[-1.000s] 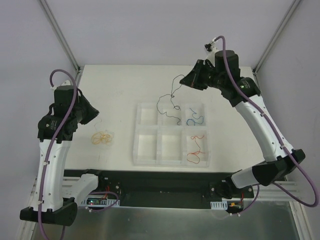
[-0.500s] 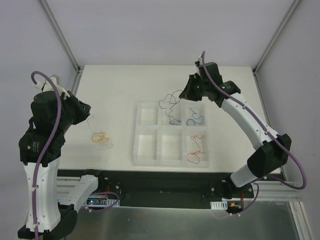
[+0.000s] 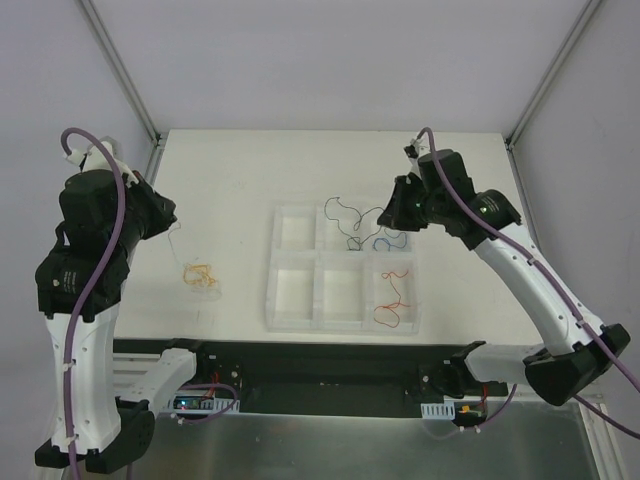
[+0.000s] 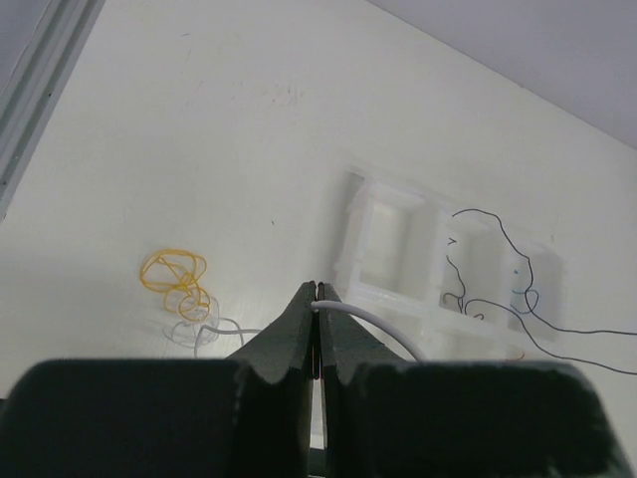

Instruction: Untangle the cables

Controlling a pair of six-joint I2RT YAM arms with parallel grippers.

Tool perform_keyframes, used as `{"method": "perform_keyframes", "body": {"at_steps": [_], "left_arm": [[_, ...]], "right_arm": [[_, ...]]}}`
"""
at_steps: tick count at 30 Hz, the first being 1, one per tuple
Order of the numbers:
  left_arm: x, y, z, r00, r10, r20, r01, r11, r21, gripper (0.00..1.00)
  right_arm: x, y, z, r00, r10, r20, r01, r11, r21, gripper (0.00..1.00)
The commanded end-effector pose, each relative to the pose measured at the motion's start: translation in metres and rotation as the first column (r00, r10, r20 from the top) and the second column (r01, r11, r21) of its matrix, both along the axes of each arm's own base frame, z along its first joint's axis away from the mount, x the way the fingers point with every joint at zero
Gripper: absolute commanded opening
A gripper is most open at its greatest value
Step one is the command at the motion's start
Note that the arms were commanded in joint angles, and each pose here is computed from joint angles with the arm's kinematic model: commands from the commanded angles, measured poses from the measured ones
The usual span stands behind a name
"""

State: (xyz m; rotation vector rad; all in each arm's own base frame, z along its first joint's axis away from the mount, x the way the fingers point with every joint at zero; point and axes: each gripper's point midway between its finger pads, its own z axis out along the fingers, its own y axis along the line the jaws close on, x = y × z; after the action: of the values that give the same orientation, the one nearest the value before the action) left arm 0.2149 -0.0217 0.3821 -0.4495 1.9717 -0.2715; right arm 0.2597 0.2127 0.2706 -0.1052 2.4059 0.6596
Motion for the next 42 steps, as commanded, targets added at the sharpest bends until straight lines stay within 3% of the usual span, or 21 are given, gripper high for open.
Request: {"method": "perform_keyframes", "body": {"at_steps": [1, 7, 14, 20, 26, 31, 38, 42], "left_arm": [[0.004, 0.000, 0.015, 0.999, -0.009, 0.037, 0.009, 1.000, 0.011, 0.00], [0.002, -0.007, 0.030, 0.997, -0.014, 0.076, 0.018, 0.998, -0.053, 0.00], [-0.004, -0.013, 0.046, 0.992, -0.029, 0.121, 0.040, 0.995, -0.089, 0.00], [-0.008, -0.021, 0.060, 0.986, -0.058, 0.157, 0.078, 0.989, -0.126, 0.00], [-0.008, -0.031, 0.087, 0.964, -0.100, 0.245, 0.140, 0.979, -0.150, 0.00], [-0.009, -0.036, 0.104, 0.950, -0.108, 0.292, 0.164, 0.971, -0.175, 0.00], [-0.002, -0.037, 0.111, 0.943, -0.107, 0.314, 0.170, 0.969, -0.181, 0.00], [0.001, -0.036, 0.105, 0.950, -0.095, 0.297, 0.156, 0.969, -0.190, 0.00]], "right_arm": [[-0.003, -0.007, -0.014, 1.000, 0.028, -0.002, -0.029, 0.998, -0.053, 0.00], [0.043, 0.025, -0.028, 0.998, 0.004, -0.066, -0.007, 0.999, -0.040, 0.00], [0.077, 0.063, -0.074, 0.951, 0.067, -0.302, -0.108, 0.987, -0.121, 0.00], [0.080, 0.066, -0.136, 0.880, 0.040, -0.473, -0.168, 0.959, -0.230, 0.00], [0.081, 0.058, -0.174, 0.866, 0.049, -0.497, -0.230, 0.922, -0.310, 0.01], [0.078, 0.045, -0.143, 0.903, 0.098, -0.418, -0.253, 0.908, -0.333, 0.17], [0.072, 0.041, -0.097, 0.926, 0.145, -0.350, -0.263, 0.911, -0.317, 0.56], [0.080, 0.038, -0.070, 0.950, 0.182, -0.253, -0.262, 0.905, -0.335, 0.62]]}}
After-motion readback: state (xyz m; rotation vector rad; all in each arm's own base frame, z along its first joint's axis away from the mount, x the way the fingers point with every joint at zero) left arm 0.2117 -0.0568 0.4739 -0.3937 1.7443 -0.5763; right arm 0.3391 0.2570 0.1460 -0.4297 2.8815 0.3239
